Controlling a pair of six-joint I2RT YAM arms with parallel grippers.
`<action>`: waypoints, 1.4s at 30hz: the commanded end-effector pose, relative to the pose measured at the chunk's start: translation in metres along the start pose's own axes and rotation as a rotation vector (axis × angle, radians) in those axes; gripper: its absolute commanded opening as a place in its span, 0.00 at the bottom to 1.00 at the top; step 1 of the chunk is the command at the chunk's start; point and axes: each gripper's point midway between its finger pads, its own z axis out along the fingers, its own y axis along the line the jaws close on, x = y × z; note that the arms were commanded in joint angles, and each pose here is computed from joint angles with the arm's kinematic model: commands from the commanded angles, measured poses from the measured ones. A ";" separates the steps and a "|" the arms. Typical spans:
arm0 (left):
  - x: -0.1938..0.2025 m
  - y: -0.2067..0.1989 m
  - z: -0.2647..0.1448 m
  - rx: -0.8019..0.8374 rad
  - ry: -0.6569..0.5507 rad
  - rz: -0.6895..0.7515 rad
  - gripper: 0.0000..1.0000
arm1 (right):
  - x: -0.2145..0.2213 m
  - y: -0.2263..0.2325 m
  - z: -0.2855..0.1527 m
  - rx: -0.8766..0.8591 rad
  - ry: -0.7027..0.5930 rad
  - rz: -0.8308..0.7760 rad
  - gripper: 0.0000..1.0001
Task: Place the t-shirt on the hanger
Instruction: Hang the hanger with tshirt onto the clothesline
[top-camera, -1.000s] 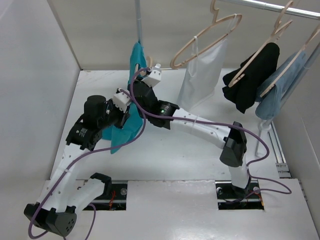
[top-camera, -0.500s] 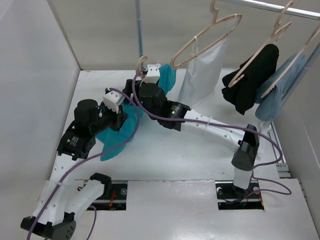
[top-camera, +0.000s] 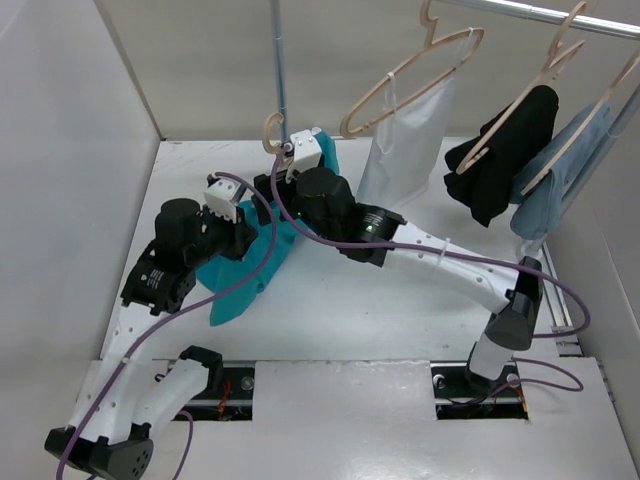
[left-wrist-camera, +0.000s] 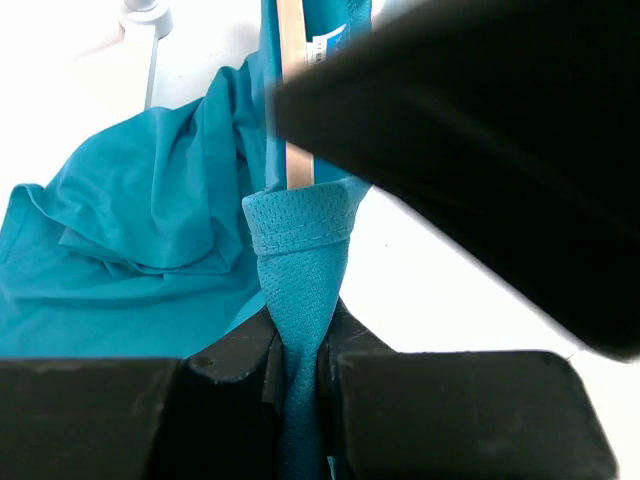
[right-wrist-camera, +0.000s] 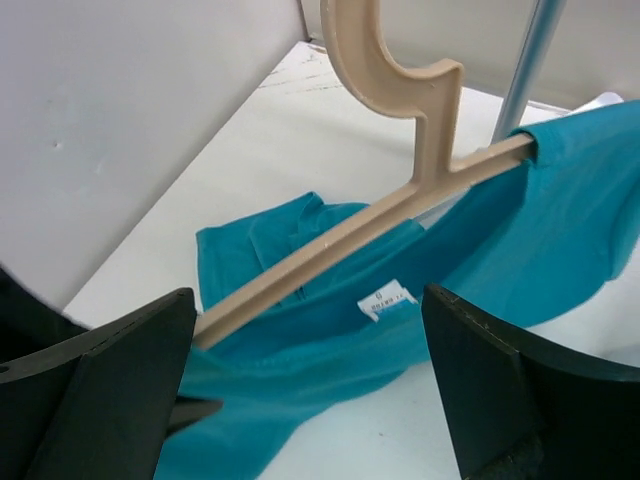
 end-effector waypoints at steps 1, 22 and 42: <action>-0.027 -0.001 0.002 -0.001 -0.115 -0.037 0.00 | -0.025 0.002 -0.028 -0.060 -0.012 -0.077 0.99; -0.200 -0.009 0.011 0.052 -0.364 0.160 0.00 | -0.026 -0.045 -0.115 -0.128 -0.051 -0.358 0.99; -0.323 -0.003 0.080 0.114 -0.523 0.247 0.00 | -0.037 -0.061 -0.116 -0.059 -0.069 -0.481 0.99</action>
